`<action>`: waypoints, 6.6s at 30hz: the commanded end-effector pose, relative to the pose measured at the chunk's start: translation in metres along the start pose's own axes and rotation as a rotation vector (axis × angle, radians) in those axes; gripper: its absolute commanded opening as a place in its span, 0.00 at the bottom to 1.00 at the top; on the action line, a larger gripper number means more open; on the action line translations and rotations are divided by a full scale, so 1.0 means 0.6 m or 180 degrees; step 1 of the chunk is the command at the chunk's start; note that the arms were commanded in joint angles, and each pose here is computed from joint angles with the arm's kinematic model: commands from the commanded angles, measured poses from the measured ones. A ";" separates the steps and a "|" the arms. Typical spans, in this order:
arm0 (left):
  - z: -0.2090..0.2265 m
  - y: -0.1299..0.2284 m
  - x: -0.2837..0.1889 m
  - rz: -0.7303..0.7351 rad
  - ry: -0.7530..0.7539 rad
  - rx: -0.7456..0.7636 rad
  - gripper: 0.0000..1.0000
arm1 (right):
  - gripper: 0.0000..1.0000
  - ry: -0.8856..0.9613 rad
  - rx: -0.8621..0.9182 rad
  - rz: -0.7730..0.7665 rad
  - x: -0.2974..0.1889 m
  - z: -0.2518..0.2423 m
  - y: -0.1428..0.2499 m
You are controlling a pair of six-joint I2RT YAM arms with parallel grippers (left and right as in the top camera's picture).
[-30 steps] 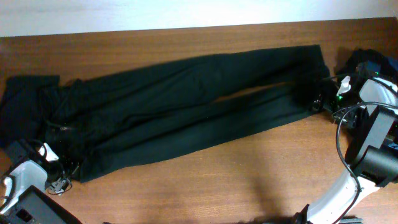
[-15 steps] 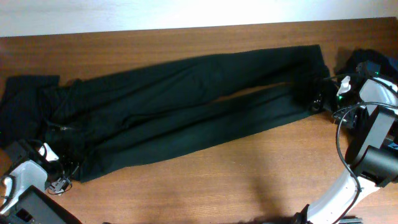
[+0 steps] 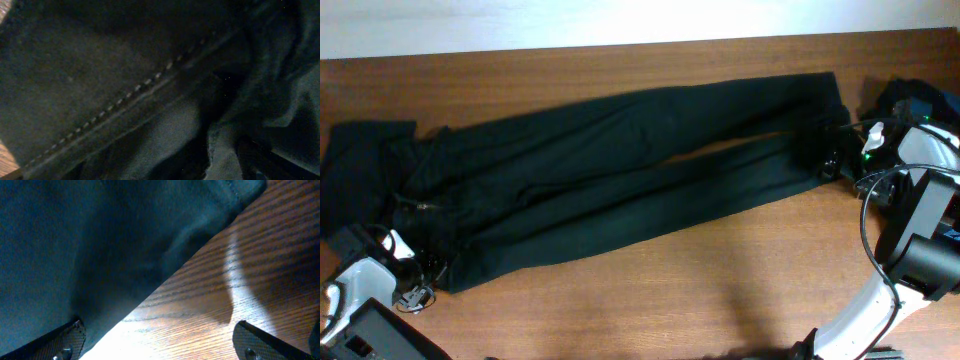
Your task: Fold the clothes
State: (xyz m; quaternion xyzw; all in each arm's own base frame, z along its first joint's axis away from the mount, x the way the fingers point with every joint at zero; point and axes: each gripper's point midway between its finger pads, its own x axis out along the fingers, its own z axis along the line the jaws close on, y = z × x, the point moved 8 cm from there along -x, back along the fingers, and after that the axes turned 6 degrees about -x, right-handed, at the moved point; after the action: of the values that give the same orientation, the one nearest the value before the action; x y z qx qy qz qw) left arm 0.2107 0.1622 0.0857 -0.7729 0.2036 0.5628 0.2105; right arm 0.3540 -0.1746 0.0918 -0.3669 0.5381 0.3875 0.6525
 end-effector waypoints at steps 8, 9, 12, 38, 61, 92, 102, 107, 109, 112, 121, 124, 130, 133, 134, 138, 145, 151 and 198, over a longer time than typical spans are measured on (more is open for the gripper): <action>0.002 0.002 0.003 0.0025 0.0040 -0.0015 0.99 | 0.99 0.0034 -0.0007 -0.0081 -0.009 0.001 -0.010; 0.002 0.002 0.003 0.0025 0.0040 -0.0015 0.99 | 0.99 0.0034 -0.0005 -0.0081 -0.009 0.001 -0.010; 0.002 0.002 0.003 0.0025 0.0040 -0.0016 0.99 | 0.99 0.0033 -0.0007 -0.0076 -0.009 0.002 -0.010; 0.002 0.002 0.003 0.0025 0.0040 -0.0016 0.99 | 0.99 0.0282 -0.0408 -0.0499 -0.013 -0.011 -0.048; 0.001 0.002 0.003 0.0024 0.0040 -0.0015 0.99 | 0.99 0.0313 -0.0486 -0.0593 -0.012 -0.011 -0.057; -0.018 0.014 0.002 0.0214 0.0445 -0.0055 0.01 | 0.98 0.0251 -0.0485 -0.0568 -0.011 -0.008 -0.055; -0.017 0.018 0.001 0.0255 0.0434 -0.0069 0.21 | 0.99 0.0517 -0.0282 -0.0602 -0.012 -0.022 -0.058; -0.017 0.018 0.001 0.0251 0.0433 -0.0068 0.21 | 0.96 0.0460 -0.0296 -0.0699 -0.011 -0.019 -0.065; -0.017 0.017 0.001 0.0242 0.0435 -0.0063 0.22 | 0.93 0.0444 -0.0303 -0.0727 -0.006 -0.019 -0.065; -0.016 0.015 0.002 0.0222 0.0418 -0.0058 0.22 | 0.92 0.0389 -0.0313 -0.0764 0.002 -0.017 -0.065; -0.016 0.015 0.002 0.0215 0.0419 -0.0057 0.22 | 0.85 0.0238 -0.0347 -0.0846 0.022 -0.012 -0.062; -0.016 0.015 0.002 0.0214 0.0420 -0.0056 0.22 | 0.81 0.0228 -0.0346 -0.0835 0.031 -0.013 -0.057; -0.016 0.015 0.002 0.0215 0.0419 -0.0055 0.22 | 0.64 0.0226 -0.0343 -0.0816 0.037 -0.014 -0.056; -0.016 0.015 0.002 0.0215 0.0419 -0.0057 0.20 | 0.49 0.0223 -0.0341 -0.0787 0.044 -0.014 -0.055; -0.016 0.015 0.002 0.0215 0.0419 -0.0057 0.15 | 0.44 0.0210 -0.0342 -0.0779 0.047 -0.014 -0.055; -0.016 0.015 0.002 0.0215 0.0419 -0.0057 0.08 | 0.31 0.0073 -0.0354 -0.0762 0.058 -0.010 -0.055; -0.020 0.007 -0.006 0.0193 0.0425 -0.0067 0.01 | 0.04 0.0013 -0.0376 -0.0851 0.015 0.000 -0.073; -0.034 -0.022 -0.047 0.0177 0.0322 -0.0199 0.01 | 0.04 0.0021 -0.0331 -0.0846 -0.041 0.007 -0.091; -0.183 -0.149 -0.160 -0.0467 -0.0181 0.0379 0.01 | 0.04 0.0392 0.0539 -0.1130 -0.205 0.057 -0.136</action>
State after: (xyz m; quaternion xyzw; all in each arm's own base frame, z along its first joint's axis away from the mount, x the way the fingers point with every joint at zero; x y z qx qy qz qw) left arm 0.3091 0.1697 0.2013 -0.7553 0.2132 0.5509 0.2838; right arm 0.4262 -0.1783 0.2126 -0.4150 0.5151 0.2465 0.7083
